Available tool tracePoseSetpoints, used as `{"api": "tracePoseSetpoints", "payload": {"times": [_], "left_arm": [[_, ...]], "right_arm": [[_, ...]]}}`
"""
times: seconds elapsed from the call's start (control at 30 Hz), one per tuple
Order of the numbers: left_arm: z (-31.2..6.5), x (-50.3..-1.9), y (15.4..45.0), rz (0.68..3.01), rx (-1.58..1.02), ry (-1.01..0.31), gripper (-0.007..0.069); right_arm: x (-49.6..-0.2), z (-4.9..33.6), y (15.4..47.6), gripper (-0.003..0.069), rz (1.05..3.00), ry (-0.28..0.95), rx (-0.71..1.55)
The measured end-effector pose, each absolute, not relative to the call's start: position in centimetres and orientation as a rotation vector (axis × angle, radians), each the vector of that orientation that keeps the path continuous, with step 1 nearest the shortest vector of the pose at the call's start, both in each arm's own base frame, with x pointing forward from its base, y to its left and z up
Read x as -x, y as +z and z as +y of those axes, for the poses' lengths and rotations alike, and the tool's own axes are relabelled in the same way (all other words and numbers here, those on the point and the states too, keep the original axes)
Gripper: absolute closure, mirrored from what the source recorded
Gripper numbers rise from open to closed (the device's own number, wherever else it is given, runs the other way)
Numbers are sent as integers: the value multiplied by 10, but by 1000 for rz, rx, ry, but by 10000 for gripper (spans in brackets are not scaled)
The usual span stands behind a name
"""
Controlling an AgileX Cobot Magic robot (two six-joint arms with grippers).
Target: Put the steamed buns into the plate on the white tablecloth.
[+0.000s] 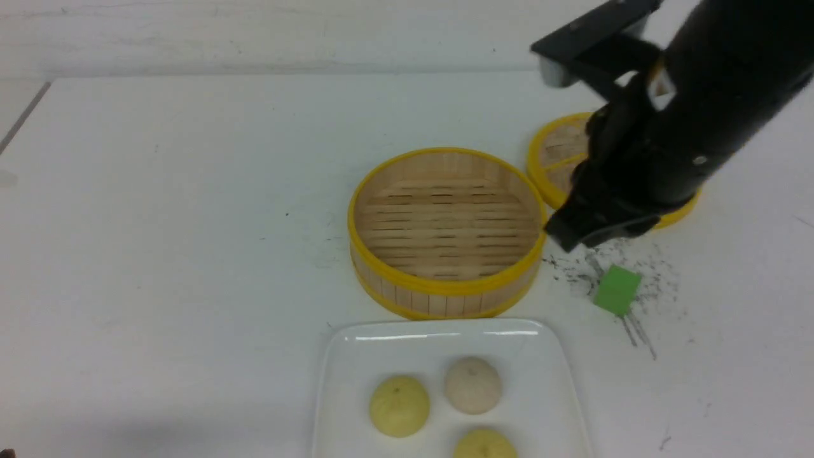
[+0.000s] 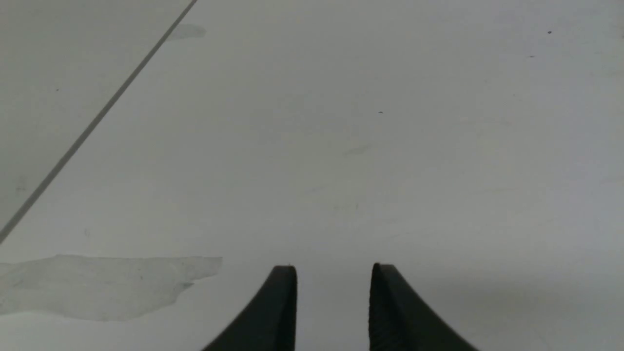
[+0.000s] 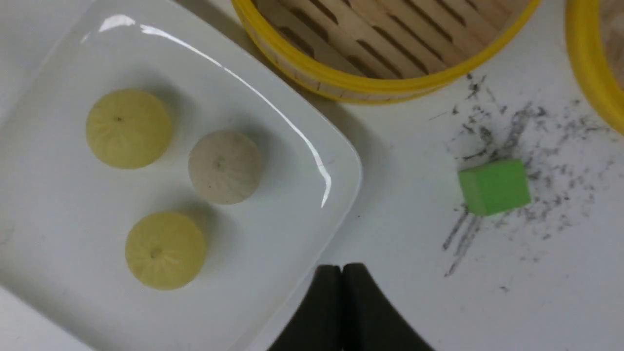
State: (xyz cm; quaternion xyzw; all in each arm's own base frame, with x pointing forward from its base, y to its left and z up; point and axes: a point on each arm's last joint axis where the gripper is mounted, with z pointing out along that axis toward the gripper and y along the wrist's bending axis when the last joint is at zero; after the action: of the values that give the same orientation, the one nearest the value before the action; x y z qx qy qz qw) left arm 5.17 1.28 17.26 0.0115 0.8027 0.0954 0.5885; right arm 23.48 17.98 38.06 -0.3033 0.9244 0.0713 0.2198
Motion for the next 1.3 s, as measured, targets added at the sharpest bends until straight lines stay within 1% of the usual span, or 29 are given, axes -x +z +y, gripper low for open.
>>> {"api": "tracePoseSetpoints", "payload": {"times": [0.07,0.1,0.13,0.23,0.27,0.3,0.4,0.5,0.53,0.57,0.6,0.63,0.67,0.73,0.8,0.93,1.13,1.3], "left_arm": [[13,-52,173,1870,-27,222,384],[13,-52,173,1870,-27,222,384],[13,-52,173,1870,-27,222,384],[13,-52,173,1870,-27,222,384],[13,-52,173,1870,-27,222,384],[13,-52,173,1870,-27,222,384],[13,-52,173,1870,-28,223,384],[13,-52,173,1870,-28,223,384],[13,-52,173,1870,-28,223,384],[13,-52,173,1870,-28,223,384],[13,-52,173,1870,-28,223,384],[13,-52,173,1870,-28,223,384],[13,-52,173,1870,-28,223,384],[13,-52,173,1869,-28,225,384],[13,-52,173,1869,-28,225,384],[13,-52,173,1869,-29,226,384],[14,-52,173,1870,-40,244,384],[15,-51,173,1870,-60,282,384]], "right_arm": [[-223,170,393,671,2525,213,814],[-202,154,409,673,2474,240,779],[-190,144,417,673,2446,258,755],[-151,114,432,673,2378,310,679],[-148,112,432,673,2372,312,677],[-126,96,432,673,2341,332,653],[-85,64,419,671,2211,387,610],[-47,34,399,669,1969,462,545],[-45,32,398,669,1934,472,536],[-30,20,382,669,1769,512,493],[-22,14,370,669,1668,531,468],[-17,10,360,667,1608,538,454],[-11,5,347,667,1500,556,429],[-10,4,326,667,1425,563,414],[-12,7,314,667,1398,571,407],[-22,15,297,664,1446,575,413],[-35,25,293,662,1520,563,434],[-36,25,293,659,1526,565,433]]}}
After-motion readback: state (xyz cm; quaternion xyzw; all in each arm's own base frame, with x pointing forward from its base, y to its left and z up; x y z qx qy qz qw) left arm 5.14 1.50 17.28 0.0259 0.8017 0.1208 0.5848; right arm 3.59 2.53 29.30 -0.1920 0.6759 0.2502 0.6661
